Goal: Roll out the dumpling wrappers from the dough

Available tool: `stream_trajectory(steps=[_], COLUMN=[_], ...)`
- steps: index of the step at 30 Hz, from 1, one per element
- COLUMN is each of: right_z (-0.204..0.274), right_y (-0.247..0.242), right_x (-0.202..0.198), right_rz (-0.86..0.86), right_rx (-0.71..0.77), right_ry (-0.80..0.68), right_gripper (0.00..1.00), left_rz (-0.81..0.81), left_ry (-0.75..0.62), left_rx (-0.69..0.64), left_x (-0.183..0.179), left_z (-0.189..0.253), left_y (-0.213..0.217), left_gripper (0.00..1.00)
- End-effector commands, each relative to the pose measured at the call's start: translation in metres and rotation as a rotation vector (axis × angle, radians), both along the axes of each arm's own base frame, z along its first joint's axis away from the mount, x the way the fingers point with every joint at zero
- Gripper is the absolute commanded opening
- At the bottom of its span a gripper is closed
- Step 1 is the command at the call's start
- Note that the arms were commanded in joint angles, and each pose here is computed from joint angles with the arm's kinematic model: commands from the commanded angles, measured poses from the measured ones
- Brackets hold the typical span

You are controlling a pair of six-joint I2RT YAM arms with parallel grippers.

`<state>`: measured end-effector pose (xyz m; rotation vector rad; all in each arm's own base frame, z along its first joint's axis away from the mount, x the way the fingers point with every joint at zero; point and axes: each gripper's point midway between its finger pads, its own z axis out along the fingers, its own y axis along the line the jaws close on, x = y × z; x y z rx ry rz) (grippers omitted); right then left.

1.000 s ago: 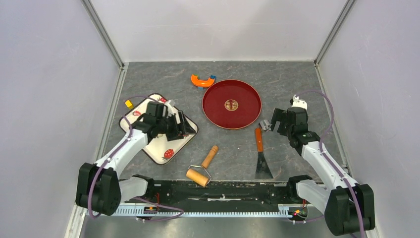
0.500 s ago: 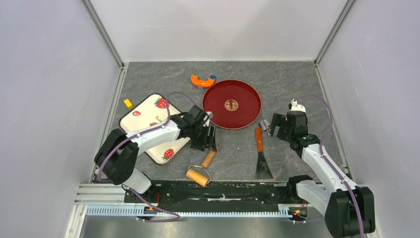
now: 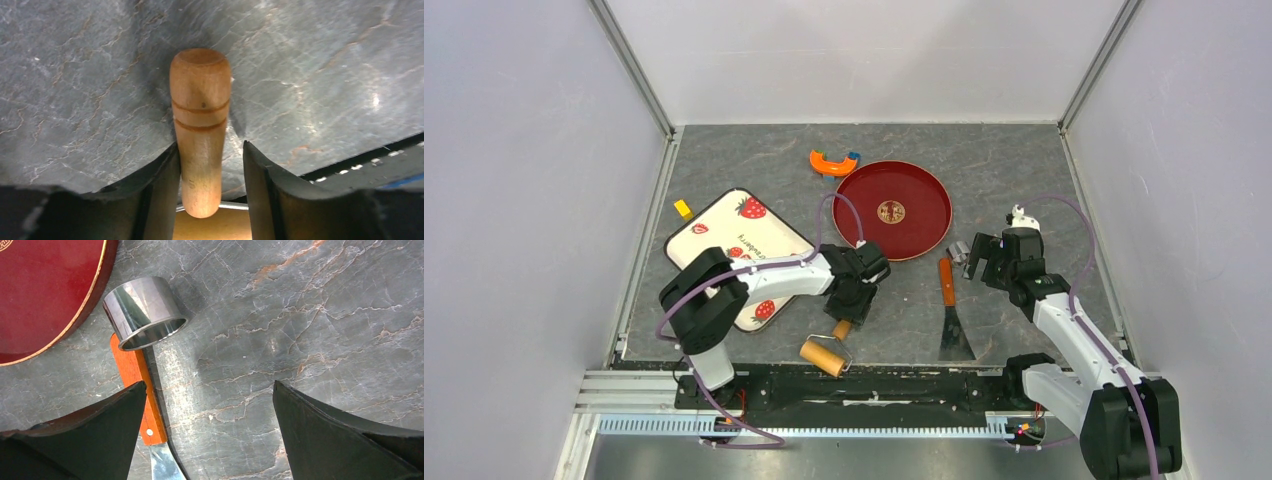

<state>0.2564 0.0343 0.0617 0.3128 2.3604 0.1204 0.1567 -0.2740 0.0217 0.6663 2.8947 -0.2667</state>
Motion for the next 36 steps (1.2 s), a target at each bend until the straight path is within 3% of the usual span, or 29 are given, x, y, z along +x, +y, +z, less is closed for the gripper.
stream_trajectory(steps=[1, 3, 7, 13, 21, 26, 33, 36], right_z=[0.008, 0.009, 0.014, 0.019, 0.019, 0.028, 0.042, 0.043], right_y=[0.004, 0.006, 0.011, 0.02, 0.047, 0.091, 0.186, 0.226], right_x=[0.005, 0.007, 0.013, 0.023, 0.031, 0.047, 0.068, 0.071], right_rz=[-0.011, -0.009, 0.011, 0.046, 0.152, 0.251, 0.497, 0.578], right_rx=[0.035, 0.044, 0.058, 0.085, 0.185, 0.333, 0.344, 0.37], right_ry=[-0.031, -0.032, -0.041, -0.044, -0.023, -0.033, 0.021, 0.047], right_gripper=[0.98, 0.98, 0.98, 0.98, 0.98, 0.98, 0.99, 0.95], left_rz=[-0.032, -0.034, -0.028, 0.011, 0.257, 0.458, 0.794, 0.896], left_ry=[-0.047, -0.058, -0.093, -0.166, -0.144, -0.129, -0.162, -0.221], left_rx=[0.065, 0.061, 0.053, -0.007, -0.277, -0.388, -0.481, -0.543], left_x=[0.008, 0.011, 0.021, 0.048, 0.103, 0.13, 0.144, 0.143], left_z=[0.001, 0.005, 0.021, 0.061, 0.111, 0.123, 0.129, 0.141], left_y=[0.005, 0.003, -0.003, -0.011, 0.013, 0.057, 0.142, 0.171], left_gripper=[0.49, 0.38, 0.02, 0.02, 0.02, 0.02, 0.02, 0.02])
